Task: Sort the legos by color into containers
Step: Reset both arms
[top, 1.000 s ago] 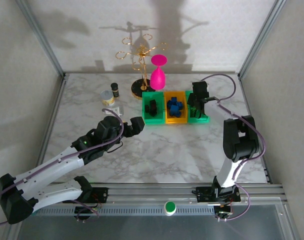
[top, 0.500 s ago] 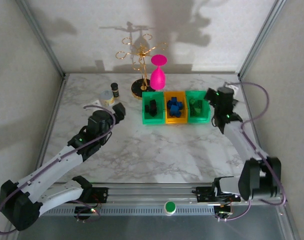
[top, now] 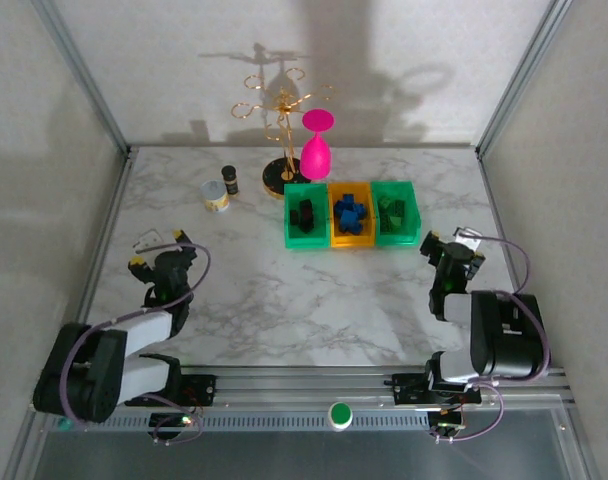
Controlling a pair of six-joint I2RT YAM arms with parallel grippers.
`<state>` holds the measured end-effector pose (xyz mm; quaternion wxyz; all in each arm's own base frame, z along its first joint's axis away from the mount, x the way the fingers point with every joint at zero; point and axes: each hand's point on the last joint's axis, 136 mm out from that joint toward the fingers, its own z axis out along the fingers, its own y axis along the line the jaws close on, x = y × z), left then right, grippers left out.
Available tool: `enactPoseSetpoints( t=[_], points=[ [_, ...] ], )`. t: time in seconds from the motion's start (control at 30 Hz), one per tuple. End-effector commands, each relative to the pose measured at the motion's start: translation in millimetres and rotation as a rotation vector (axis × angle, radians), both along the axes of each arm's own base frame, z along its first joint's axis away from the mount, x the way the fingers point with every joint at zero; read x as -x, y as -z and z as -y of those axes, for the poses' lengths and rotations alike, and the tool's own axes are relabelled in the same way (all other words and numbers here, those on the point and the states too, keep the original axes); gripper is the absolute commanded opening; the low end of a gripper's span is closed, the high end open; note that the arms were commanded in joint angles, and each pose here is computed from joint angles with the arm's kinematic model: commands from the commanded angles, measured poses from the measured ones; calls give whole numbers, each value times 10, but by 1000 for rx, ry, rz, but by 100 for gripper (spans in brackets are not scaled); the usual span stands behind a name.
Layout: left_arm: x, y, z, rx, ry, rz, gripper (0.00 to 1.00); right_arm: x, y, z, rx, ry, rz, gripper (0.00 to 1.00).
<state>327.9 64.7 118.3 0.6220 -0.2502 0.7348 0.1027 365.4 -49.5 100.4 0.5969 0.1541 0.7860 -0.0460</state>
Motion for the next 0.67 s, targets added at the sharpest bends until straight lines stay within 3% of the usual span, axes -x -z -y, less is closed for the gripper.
enactPoseSetpoints(
  t=[0.0, 0.13, 0.2, 0.63],
  points=[
    [-235, -337, 223, -19, 173, 168, 100, -10, -323, -316, 77, -161, 190, 99],
    [-275, -224, 296, -28, 218, 183, 100, -53, -272, -341, 107, -149, 170, 99],
    [-384, -124, 303, -29, 209, 108, 99, -57, -255, -353, 102, -151, 159, 99],
    [-389, -145, 322, -47, 201, 111, 100, -59, -250, -352, 105, -154, 157, 99]
  ],
)
